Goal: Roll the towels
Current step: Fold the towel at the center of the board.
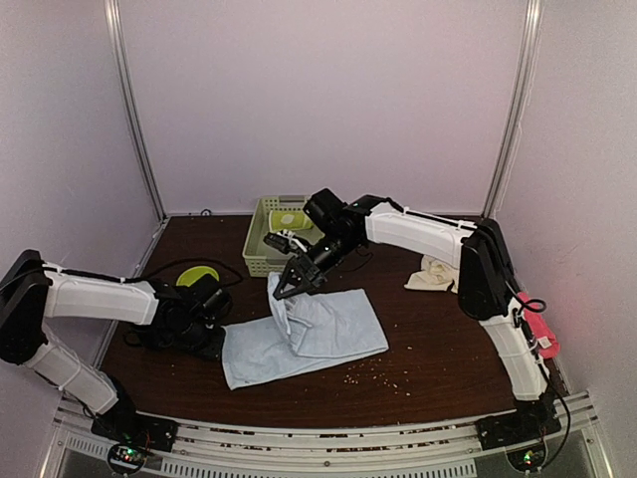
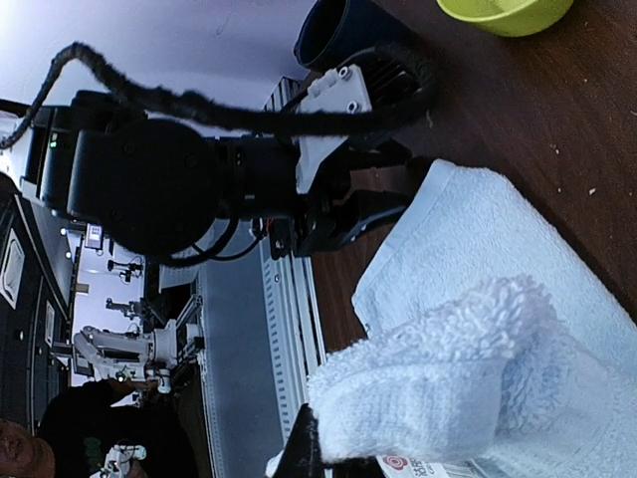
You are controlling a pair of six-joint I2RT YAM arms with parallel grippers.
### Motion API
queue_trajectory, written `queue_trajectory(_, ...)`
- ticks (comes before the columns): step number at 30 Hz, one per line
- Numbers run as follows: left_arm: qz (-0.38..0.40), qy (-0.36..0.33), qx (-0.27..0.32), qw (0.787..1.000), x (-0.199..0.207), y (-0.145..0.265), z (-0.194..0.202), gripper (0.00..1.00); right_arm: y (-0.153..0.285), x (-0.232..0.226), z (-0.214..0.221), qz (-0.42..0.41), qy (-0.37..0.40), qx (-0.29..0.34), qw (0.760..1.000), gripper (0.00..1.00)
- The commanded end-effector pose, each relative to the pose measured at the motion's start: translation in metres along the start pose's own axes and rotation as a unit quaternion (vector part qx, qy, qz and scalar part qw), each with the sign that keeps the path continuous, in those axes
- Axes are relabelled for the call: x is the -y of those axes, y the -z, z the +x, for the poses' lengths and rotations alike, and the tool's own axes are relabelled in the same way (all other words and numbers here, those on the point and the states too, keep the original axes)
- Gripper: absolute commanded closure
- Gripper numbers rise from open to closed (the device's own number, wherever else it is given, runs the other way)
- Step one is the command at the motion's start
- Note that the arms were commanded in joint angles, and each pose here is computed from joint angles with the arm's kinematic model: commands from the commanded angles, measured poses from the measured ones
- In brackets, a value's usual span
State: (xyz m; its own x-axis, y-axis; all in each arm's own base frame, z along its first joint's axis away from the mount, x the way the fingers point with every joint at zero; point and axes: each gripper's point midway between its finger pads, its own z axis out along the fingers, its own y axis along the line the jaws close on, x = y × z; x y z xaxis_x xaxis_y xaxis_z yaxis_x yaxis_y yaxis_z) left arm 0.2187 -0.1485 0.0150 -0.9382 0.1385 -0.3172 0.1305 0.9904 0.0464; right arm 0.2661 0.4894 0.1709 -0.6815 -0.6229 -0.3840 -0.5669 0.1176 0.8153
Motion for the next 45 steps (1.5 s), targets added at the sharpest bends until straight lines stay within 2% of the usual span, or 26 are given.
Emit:
queue_trajectory(1,0.039,0.024,0.005,0.999,0.010,-0.002,0.002,0.50,-0.018,-0.004,-0.035,-0.030,-0.017,0.049,0.998,1.00)
queue_trajectory(7,0.040,0.032,0.016,0.999,0.007,-0.001,0.002,0.50,-0.042,-0.016,-0.031,-0.070,-0.036,0.035,0.996,1.00)
queue_trajectory(12,0.042,0.042,0.026,0.998,0.007,-0.003,0.001,0.50,-0.039,-0.051,-0.028,-0.091,-0.028,0.038,0.995,1.00)
queue_trajectory(16,0.038,0.051,0.051,0.997,0.002,0.005,-0.006,0.50,-0.040,-0.060,-0.011,-0.103,-0.058,0.040,0.992,1.00)
queue_trajectory(21,0.050,0.065,0.089,0.993,0.000,0.019,-0.016,0.49,-0.050,-0.040,0.001,-0.064,-0.057,0.038,0.996,1.00)
queue_trajectory(30,0.049,0.074,0.087,0.992,-0.005,0.024,-0.012,0.48,-0.080,-0.008,-0.006,-0.001,-0.044,0.028,0.999,1.00)
queue_trajectory(39,0.029,0.096,0.063,0.993,-0.013,0.015,0.002,0.46,-0.089,-0.017,0.000,-0.010,-0.043,0.016,0.999,1.00)
queue_trajectory(45,0.031,0.102,0.075,0.992,-0.015,0.017,0.001,0.46,-0.082,-0.034,0.011,-0.020,-0.057,0.018,0.998,1.00)
